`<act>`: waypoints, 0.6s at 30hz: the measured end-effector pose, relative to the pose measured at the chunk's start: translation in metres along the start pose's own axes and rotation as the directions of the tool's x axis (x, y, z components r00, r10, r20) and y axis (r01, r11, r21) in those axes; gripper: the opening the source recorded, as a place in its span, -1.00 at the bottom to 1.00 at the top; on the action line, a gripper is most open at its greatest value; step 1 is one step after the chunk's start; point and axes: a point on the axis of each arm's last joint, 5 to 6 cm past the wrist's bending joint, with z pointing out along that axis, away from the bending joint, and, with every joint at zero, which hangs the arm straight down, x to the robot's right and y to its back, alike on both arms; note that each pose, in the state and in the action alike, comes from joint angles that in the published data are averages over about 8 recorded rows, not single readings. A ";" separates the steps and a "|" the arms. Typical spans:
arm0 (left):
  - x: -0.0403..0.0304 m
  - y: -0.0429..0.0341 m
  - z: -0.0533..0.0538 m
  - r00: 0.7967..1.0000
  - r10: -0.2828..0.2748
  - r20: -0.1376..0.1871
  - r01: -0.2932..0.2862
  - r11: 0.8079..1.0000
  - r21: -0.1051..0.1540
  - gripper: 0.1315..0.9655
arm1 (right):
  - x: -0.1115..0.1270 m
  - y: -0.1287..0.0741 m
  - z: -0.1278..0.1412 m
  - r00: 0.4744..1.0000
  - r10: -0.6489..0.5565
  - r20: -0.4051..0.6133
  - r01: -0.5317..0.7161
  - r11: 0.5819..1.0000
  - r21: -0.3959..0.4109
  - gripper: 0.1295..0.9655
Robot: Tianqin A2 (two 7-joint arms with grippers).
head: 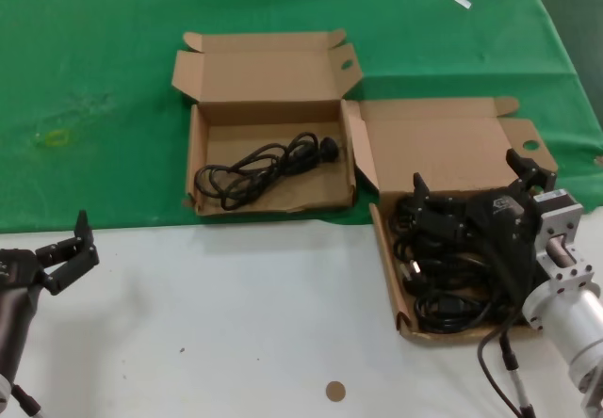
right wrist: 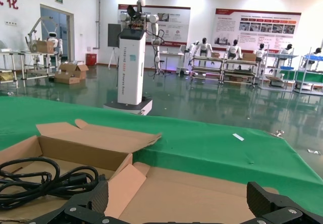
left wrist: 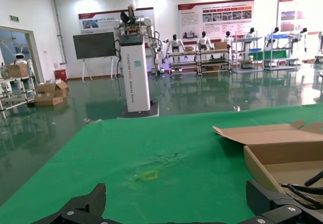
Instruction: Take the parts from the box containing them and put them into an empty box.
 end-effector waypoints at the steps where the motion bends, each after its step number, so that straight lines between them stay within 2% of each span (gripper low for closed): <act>1: 0.0000 0.0000 0.000 1.000 0.000 0.000 0.000 1.000 0.000 1.00 | 0.000 0.000 0.000 1.000 0.000 0.000 0.000 1.000 0.000 1.00; 18: 0.0000 0.0000 0.000 1.000 0.000 0.000 0.000 1.000 0.000 1.00 | 0.000 0.000 0.000 1.000 0.000 0.000 0.000 1.000 0.000 1.00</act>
